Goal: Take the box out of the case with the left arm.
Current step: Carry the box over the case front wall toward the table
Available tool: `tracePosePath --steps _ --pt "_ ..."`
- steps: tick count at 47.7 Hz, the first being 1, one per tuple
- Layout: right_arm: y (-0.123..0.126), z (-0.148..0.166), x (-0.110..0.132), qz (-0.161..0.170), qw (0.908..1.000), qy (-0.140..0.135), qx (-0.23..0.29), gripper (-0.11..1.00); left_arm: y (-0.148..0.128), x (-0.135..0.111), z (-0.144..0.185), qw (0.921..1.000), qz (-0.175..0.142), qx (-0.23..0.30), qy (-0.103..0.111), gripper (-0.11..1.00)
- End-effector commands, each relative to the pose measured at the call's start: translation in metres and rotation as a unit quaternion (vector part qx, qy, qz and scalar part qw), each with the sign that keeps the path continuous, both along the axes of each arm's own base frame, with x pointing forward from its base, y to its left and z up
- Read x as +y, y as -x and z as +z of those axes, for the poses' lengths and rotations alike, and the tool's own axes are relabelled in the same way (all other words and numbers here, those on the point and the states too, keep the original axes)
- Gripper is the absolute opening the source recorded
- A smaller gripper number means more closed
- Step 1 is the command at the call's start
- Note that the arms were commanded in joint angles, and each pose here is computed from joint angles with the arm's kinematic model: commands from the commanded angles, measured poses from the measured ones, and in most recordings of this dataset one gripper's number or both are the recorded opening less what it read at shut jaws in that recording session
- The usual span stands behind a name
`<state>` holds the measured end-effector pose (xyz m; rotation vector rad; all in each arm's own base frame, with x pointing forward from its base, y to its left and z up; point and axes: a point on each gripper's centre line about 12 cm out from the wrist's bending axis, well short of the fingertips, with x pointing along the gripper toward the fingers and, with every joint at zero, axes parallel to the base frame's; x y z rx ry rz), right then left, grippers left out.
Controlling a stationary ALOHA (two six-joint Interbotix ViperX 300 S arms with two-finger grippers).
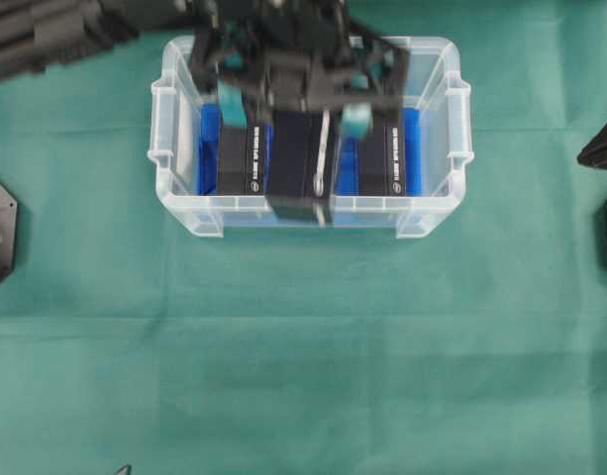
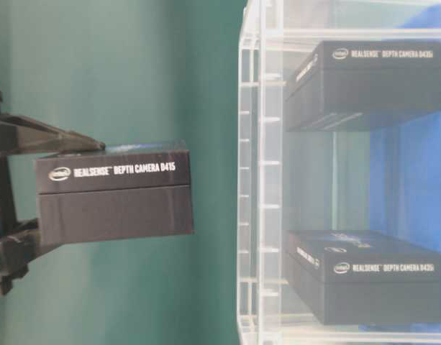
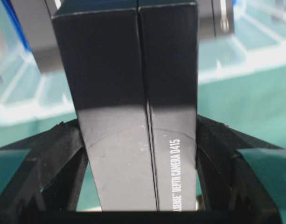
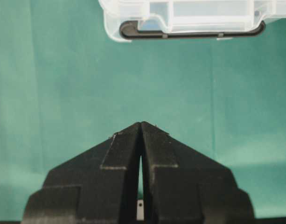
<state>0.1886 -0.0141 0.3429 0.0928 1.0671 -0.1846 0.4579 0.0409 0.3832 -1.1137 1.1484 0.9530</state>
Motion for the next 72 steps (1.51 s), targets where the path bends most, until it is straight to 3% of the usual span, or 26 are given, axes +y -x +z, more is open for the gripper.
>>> tracePosePath --steps 1,21,32,39,54,68,72 --pt "-0.001 0.009 0.000 -0.001 0.9999 0.000 -0.015 0.00 0.009 -0.020 0.020 0.9997 -0.006 -0.025 -0.001 0.62" --pt "-0.001 0.009 0.000 -0.001 0.9999 -0.002 -0.015 0.00 0.015 -0.116 0.024 0.9991 0.013 -0.030 0.028 0.62" --pt "-0.001 0.010 0.000 -0.002 0.9999 -0.002 -0.016 0.00 0.021 -0.150 0.027 0.9976 0.038 -0.036 0.045 0.62" --pt "-0.001 0.009 0.000 -0.002 0.9999 -0.002 -0.015 0.00 0.021 -0.155 0.026 0.9972 0.043 -0.041 0.047 0.62" --pt "-0.001 0.010 0.000 -0.002 0.9999 -0.002 -0.016 0.00 0.021 -0.153 0.011 0.9982 0.048 -0.023 0.029 0.62" --pt "-0.001 0.009 0.000 -0.001 0.9999 -0.002 -0.015 0.00 0.013 -0.155 -0.049 0.9983 0.046 -0.030 0.022 0.62" --pt "-0.001 0.009 0.000 -0.002 0.9999 -0.002 -0.015 0.00 0.016 -0.152 -0.069 0.9981 0.052 -0.032 0.011 0.62"
